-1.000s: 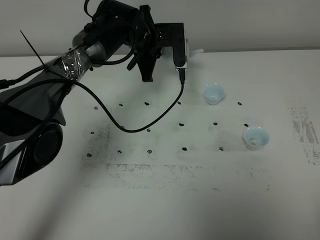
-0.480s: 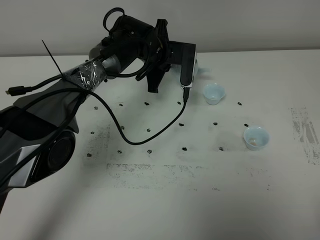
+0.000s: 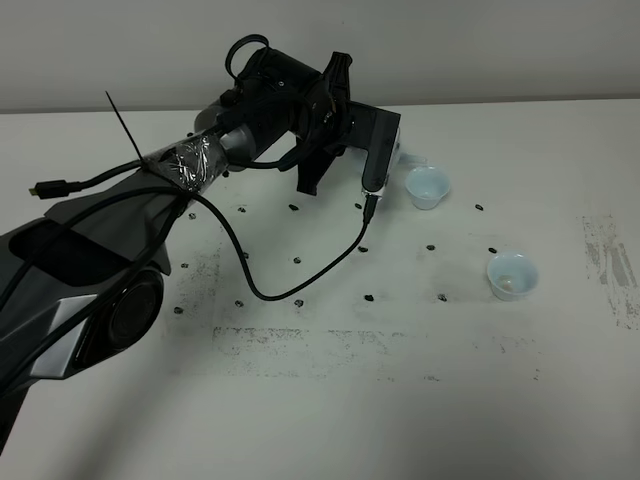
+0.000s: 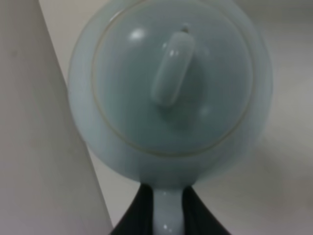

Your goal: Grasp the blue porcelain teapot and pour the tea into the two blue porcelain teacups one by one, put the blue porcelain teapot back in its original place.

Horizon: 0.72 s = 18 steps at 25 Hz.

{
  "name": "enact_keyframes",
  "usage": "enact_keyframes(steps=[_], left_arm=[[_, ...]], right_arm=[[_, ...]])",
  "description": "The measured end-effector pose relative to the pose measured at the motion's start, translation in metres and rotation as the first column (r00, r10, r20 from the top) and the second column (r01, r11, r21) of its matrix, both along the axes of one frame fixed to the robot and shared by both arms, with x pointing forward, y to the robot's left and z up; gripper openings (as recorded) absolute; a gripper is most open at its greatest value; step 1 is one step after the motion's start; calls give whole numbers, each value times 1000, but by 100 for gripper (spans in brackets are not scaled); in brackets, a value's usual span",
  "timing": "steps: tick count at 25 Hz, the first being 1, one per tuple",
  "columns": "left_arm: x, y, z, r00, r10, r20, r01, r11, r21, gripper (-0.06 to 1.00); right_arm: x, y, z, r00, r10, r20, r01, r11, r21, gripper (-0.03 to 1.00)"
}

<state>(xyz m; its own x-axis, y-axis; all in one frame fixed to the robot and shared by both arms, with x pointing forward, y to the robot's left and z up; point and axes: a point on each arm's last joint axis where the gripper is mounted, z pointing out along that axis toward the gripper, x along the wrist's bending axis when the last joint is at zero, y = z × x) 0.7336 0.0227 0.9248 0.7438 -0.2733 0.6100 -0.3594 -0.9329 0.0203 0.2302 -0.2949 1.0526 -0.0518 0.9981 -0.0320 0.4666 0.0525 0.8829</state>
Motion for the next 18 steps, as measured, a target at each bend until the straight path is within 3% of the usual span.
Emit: enact_keyframes(steps=[5,12,18], left_arm=[[2,-2,1,999,-13,35,13,1000,0,4],[-1,-8,2,991,-117,72,112,991,69,4],[-1,-11,3,986,-139,95,132,988,75,4]], right_arm=[[0,0,0,1000,0,0,0,1000,0,59],[0,0,0,1000,0,0,0,1000,0,59],[0,0,0,1000,0,0,0,1000,0,59]])
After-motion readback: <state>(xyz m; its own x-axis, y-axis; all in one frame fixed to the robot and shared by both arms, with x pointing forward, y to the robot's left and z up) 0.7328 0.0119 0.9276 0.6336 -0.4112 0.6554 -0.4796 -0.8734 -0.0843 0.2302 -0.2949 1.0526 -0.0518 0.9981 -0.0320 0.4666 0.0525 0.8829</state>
